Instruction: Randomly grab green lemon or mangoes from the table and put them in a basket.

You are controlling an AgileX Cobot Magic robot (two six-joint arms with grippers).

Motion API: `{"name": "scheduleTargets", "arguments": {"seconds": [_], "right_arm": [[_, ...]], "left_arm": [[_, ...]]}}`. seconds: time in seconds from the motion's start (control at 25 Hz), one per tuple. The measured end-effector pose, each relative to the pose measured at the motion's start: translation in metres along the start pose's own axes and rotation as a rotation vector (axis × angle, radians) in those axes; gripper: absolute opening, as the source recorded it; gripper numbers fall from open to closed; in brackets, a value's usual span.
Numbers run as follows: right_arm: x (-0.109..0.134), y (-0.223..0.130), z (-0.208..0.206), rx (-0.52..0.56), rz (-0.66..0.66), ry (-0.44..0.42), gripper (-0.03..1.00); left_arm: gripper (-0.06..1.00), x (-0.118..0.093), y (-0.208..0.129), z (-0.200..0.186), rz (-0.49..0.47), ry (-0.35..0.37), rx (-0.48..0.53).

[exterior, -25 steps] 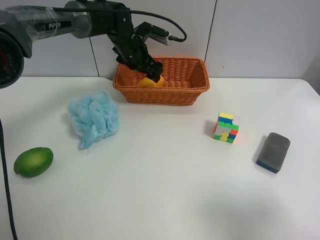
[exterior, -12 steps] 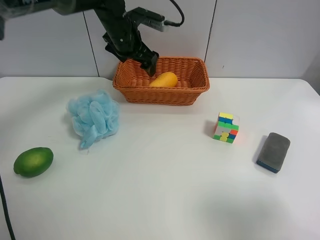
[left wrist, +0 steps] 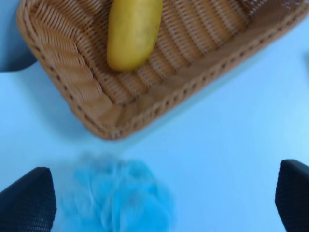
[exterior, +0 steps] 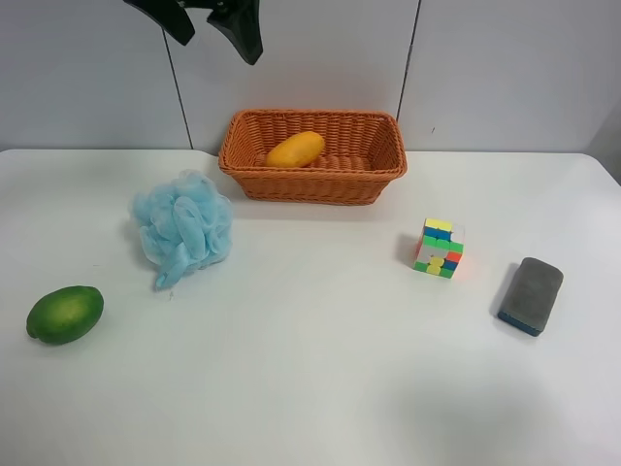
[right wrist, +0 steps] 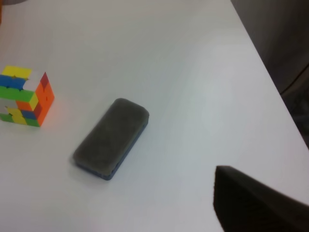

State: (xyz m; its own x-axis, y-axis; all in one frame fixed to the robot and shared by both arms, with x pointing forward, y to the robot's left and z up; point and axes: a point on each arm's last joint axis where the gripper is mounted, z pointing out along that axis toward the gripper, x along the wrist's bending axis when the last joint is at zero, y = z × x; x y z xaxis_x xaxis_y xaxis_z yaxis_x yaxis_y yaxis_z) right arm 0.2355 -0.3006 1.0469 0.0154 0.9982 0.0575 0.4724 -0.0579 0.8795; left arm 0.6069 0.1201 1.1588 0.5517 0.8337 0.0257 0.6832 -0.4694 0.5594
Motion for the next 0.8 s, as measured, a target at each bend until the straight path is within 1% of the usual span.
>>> {"name": "scheduleTargets", "arguments": {"seconds": [0.04, 0.08, 0.24, 0.4, 0.52, 0.68, 0.8], "right_arm": [[0.0, 0.0, 0.0, 0.0, 0.0, 0.0, 0.99], [0.0, 0.0, 0.0, 0.0, 0.0, 0.0, 0.99], [0.0, 0.0, 0.0, 0.0, 0.0, 0.0, 0.99], [0.0, 0.0, 0.0, 0.0, 0.0, 0.0, 0.99], [0.0, 0.0, 0.0, 0.0, 0.0, 0.0, 0.99], [0.0, 0.0, 0.0, 0.0, 0.0, 0.0, 0.99], [0.0, 0.0, 0.0, 0.0, 0.0, 0.0, 0.99]], "left_arm": [[0.88, 0.0, 0.0, 0.0, 0.0, 0.0, 0.0], [0.88, -0.002, -0.006, -0.01, -0.001, -0.004, 0.001], [0.88, -0.006, -0.045, -0.041, -0.021, -0.011, 0.026], [0.88, -0.008, -0.096, -0.079, -0.061, -0.004, -0.028], [0.88, -0.013, -0.137, -0.109, -0.077, 0.011, -0.078], [0.89, -0.023, -0.188, -0.134, -0.072, 0.027, -0.125], [0.92, -0.031, -0.224, -0.152, -0.064, 0.041, -0.182]]}}
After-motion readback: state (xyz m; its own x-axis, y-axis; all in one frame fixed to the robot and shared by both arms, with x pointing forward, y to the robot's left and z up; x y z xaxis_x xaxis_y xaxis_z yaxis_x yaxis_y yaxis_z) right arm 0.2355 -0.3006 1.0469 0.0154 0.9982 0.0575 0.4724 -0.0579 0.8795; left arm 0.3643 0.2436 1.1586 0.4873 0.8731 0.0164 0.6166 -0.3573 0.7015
